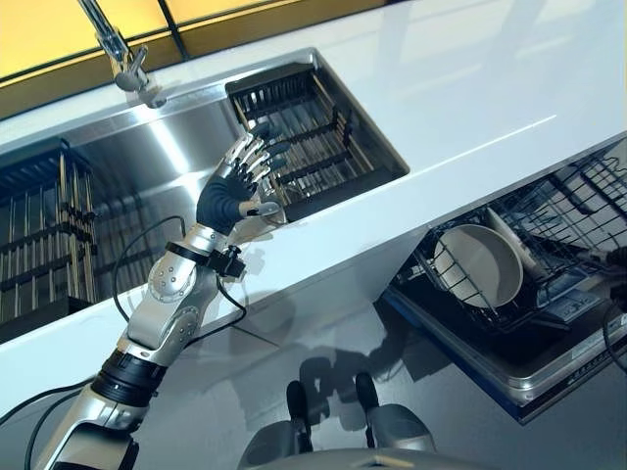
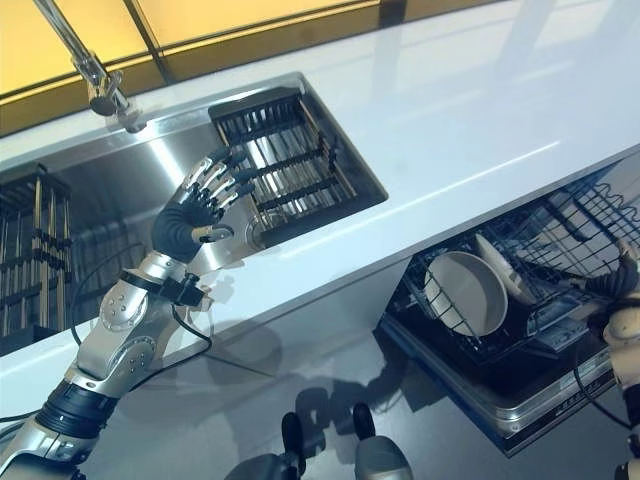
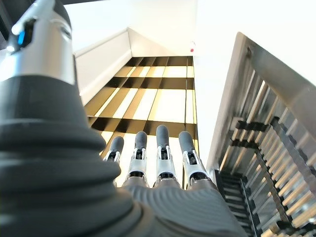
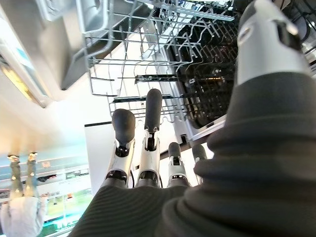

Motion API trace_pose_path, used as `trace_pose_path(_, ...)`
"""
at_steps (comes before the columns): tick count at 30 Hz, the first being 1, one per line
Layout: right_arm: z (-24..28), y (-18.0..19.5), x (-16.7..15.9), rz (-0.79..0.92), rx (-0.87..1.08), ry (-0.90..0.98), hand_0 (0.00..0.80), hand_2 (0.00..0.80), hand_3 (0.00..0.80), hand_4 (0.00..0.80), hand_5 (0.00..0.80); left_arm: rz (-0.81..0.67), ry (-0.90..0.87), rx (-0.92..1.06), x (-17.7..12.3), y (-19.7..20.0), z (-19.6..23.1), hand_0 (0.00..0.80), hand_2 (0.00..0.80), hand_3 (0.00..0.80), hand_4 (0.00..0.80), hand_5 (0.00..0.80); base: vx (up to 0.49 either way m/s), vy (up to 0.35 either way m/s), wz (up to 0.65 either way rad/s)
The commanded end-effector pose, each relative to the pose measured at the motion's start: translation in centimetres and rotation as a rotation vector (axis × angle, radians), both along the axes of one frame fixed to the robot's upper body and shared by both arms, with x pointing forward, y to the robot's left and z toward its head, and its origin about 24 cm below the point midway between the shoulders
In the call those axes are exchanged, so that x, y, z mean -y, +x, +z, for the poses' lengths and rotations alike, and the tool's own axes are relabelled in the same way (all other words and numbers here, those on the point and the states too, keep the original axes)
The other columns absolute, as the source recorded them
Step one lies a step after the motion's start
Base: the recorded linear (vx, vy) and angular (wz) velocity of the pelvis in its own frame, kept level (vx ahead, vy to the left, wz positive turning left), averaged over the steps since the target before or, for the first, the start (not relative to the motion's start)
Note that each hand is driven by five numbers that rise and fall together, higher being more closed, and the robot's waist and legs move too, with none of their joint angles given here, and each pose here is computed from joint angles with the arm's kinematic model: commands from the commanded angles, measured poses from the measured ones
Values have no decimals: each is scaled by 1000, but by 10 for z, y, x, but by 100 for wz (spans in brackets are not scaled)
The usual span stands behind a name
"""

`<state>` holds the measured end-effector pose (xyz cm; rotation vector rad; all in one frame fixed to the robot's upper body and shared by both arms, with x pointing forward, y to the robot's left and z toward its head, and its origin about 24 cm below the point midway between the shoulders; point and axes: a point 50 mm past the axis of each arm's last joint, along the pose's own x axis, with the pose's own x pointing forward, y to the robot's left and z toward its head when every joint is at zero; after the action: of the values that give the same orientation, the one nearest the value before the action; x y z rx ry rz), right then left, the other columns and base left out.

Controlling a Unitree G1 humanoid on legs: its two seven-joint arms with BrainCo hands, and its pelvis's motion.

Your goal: Take plates into dishwasher

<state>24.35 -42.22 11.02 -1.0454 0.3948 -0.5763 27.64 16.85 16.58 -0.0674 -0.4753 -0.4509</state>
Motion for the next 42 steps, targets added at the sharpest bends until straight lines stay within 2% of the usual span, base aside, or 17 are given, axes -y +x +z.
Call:
trace_pose_path(1, 13, -3, 4, -5, 91, -36, 0, 0, 0, 0, 0, -16, -62, 72, 5, -4, 10, 0, 0, 0, 0, 0, 49, 34, -8)
trace_pose_path(6, -13, -24, 12, -141, 85, 62, 0, 0, 0, 0, 0, -1, -76, 65, 2, -4, 7, 0, 0, 0, 0, 0, 50, 31, -6)
trace_pose_path(7, -22, -30, 13, -182, 82, 100, 110, 110, 110, 110, 110, 1, -79, 63, 2, -5, 7, 0, 0, 0, 0, 0, 48, 23, -11)
trace_pose_path(8, -30, -34, 14, -212, 81, 128, 474, 474, 474, 474, 474, 3, -80, 61, 1, -5, 6, 0, 0, 0, 0, 0, 48, 15, -13)
trace_pose_path(9, -39, -40, 14, -251, 71, 152, 740, 740, 740, 740, 740, 2, -82, 58, 1, -5, 5, 0, 0, 0, 0, 0, 45, 8, -11)
trace_pose_path(10, -49, -45, 14, -284, 46, 181, 800, 800, 800, 800, 800, -1, -81, 55, 1, -6, 4, 0, 0, 0, 0, 0, 41, 3, -8)
trace_pose_path(19, -106, -81, 13, -444, -179, 241, 800, 800, 800, 800, 800, -43, -79, 44, 8, -8, 2, 0, 0, 0, 0, 0, 28, -12, -2)
trace_pose_path(30, -135, -96, -1, -444, -392, 108, 800, 800, 800, 800, 800, -69, -83, 48, 10, -11, 3, 0, 0, 0, 0, 0, 5, -12, 0)
trace_pose_path(33, -146, -106, -3, -459, -518, 78, 800, 800, 800, 800, 800, -82, -81, 52, 12, -12, 4, 0, 0, 0, 0, 0, -20, -22, 1)
trace_pose_path(42, -162, -113, -10, -509, -695, 136, 800, 800, 800, 800, 800, -135, -61, 66, 22, -15, 9, 0, 0, 0, 0, 0, -27, -46, 7)
